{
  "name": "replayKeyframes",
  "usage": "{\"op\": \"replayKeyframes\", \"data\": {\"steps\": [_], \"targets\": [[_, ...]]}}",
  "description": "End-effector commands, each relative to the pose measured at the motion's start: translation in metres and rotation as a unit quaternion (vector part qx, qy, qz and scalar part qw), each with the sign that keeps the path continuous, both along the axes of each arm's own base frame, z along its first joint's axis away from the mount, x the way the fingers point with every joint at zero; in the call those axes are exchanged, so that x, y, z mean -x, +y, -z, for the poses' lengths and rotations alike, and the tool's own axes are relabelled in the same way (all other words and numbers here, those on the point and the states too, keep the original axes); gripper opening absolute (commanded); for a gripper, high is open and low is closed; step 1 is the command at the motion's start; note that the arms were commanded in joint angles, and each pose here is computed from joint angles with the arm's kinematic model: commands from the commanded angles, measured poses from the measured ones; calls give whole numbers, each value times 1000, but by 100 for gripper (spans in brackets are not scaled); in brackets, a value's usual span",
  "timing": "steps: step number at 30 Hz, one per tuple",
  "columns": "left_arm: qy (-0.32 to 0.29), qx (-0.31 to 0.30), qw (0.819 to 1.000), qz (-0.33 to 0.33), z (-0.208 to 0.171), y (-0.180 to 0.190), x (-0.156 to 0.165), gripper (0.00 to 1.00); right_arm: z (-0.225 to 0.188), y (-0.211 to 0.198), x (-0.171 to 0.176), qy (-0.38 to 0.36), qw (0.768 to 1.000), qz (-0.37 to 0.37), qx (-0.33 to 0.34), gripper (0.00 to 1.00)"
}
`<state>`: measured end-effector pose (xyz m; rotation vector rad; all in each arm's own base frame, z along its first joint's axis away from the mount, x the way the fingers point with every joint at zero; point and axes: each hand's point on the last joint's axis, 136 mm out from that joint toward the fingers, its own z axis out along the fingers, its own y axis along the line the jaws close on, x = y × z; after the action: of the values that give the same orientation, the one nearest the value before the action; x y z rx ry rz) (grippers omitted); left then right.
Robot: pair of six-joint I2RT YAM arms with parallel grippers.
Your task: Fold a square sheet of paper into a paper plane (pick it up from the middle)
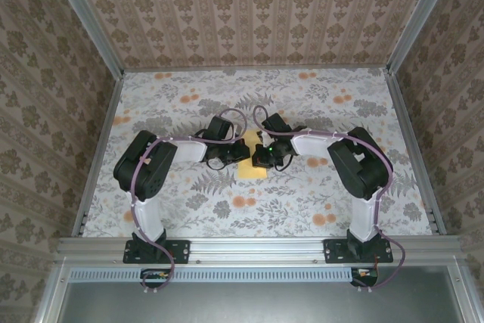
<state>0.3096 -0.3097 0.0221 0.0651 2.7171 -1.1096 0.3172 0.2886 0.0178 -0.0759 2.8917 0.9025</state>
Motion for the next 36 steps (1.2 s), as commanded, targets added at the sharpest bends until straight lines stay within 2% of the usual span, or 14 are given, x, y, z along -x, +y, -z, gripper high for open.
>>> {"op": "replayKeyframes", "data": {"steps": [1, 8, 15, 23, 30, 35, 36], "targets": [[42, -46, 998, -11, 30, 16, 15, 0, 6, 1, -10, -2, 1000, 22, 7, 0], [48, -53, 997, -15, 33, 19, 16, 0, 13, -10, 4, 11, 1000, 22, 18, 0], [62, -79, 995, -23, 45, 31, 21, 0, 17, -32, 43, 36, 999, -2, 28, 0], [68, -76, 994, -25, 47, 32, 22, 0, 23, -60, 77, 62, 997, -9, 43, 0], [61, -66, 996, -19, 40, 26, 18, 0, 8, -63, 79, 49, 998, -10, 33, 0], [33, -31, 999, -4, 11, 9, 4, 0, -26, -57, 53, -7, 1000, 13, 2, 0], [25, -23, 999, -3, 2, 6, 0, 2, -31, -56, 47, -17, 1000, 21, -5, 3]]}}
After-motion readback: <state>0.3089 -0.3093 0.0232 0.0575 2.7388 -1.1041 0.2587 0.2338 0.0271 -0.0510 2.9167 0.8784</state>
